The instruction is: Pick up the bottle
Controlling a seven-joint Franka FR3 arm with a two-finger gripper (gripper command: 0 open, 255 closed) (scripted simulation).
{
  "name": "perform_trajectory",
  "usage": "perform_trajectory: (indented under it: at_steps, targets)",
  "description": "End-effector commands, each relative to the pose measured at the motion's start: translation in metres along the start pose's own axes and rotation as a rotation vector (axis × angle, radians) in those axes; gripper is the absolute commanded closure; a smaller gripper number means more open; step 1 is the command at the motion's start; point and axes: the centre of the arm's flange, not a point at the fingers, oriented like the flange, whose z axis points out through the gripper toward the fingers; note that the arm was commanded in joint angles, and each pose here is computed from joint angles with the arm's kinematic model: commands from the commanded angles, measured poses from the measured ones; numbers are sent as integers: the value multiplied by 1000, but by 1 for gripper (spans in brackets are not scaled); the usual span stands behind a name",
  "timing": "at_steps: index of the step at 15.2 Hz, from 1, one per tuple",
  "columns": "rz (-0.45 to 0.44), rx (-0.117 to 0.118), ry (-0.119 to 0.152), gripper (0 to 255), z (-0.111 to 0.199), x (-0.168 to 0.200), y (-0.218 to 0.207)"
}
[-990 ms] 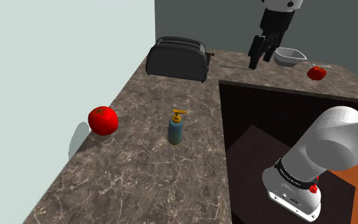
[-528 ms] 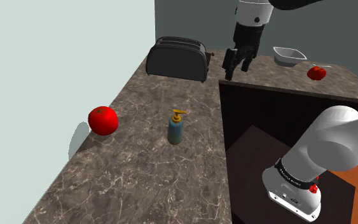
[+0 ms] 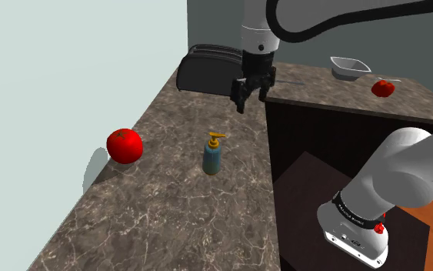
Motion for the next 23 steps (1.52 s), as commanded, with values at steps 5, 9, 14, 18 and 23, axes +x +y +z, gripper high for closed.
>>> perform_trajectory:
  at_steps: [5,9,14,18,23]
  targets:
    - [3,-7,-7,0,31,33,-67]
    - [4,-13,-11,0,51,56,-111]
    - [4,-13,-11,0,77,57,-113]
    - [4,-13,-11,0,91,58,-114]
    - [4,-13,-11,255,91,58,-114]
